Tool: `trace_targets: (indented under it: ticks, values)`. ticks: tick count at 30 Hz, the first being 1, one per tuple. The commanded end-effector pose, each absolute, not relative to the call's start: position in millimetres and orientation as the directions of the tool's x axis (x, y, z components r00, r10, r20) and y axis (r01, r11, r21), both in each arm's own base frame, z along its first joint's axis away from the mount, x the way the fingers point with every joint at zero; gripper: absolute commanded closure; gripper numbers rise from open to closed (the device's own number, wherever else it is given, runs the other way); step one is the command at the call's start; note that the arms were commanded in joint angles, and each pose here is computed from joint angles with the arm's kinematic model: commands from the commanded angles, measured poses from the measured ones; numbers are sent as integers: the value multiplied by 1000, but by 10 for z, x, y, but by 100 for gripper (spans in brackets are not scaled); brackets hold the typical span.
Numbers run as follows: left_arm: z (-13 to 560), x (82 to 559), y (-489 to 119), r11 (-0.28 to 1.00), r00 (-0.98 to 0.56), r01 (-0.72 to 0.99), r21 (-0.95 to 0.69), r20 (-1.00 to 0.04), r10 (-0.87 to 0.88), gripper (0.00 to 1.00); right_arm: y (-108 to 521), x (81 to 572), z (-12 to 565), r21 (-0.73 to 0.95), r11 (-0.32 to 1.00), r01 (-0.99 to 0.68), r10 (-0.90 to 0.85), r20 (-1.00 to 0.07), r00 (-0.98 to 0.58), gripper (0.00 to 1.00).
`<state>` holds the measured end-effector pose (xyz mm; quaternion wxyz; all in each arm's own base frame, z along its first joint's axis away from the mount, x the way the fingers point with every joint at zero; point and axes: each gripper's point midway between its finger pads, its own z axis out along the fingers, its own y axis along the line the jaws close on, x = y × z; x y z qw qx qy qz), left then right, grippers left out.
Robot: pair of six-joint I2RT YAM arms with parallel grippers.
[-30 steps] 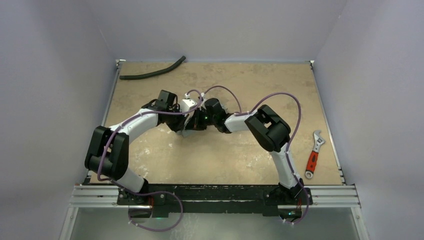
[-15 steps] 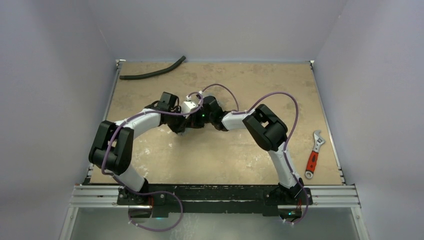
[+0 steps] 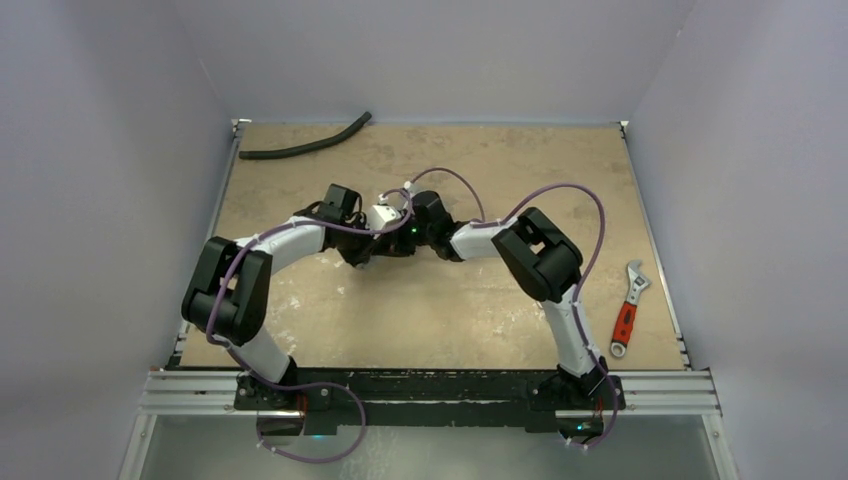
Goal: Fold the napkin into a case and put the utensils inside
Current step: Stuff the top corner of the smaller-rectangle-folded napkin into the folded napkin.
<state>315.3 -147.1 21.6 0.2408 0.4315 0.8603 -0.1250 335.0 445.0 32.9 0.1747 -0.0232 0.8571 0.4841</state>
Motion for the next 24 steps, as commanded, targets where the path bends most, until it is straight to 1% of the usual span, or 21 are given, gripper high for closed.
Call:
trace_targets:
  ticks: [1,5,9,14,16,20,24]
  values:
    - [-81,3080,-1190,596,-531,803,36,-412,741,94,4160,3360,635,797,534,-283,79,-380,-922,92]
    - [-93,3050,-1232,574,-520,819,8,-412,748,95,4126,3327,752,814,486,-318,52,-390,-919,90]
    - [-110,3026,-1231,557,-511,830,-5,-405,758,97,4252,3401,901,836,421,-353,58,-413,-909,92]
    - [-80,2957,-1239,537,-496,843,-20,-415,763,97,4405,3481,982,877,342,-338,79,-385,-920,94]
    - [-79,2936,-1234,535,-498,845,-29,-411,764,98,4467,3545,1033,884,314,-346,96,-392,-915,95]
    - [-34,2932,-1247,520,-486,853,-42,-425,764,99,4535,3650,1049,888,307,-343,125,-395,-910,96]
    - [1,2917,-1263,498,-467,866,-46,-431,772,99,4610,3763,819,887,345,-306,126,-367,-922,100]
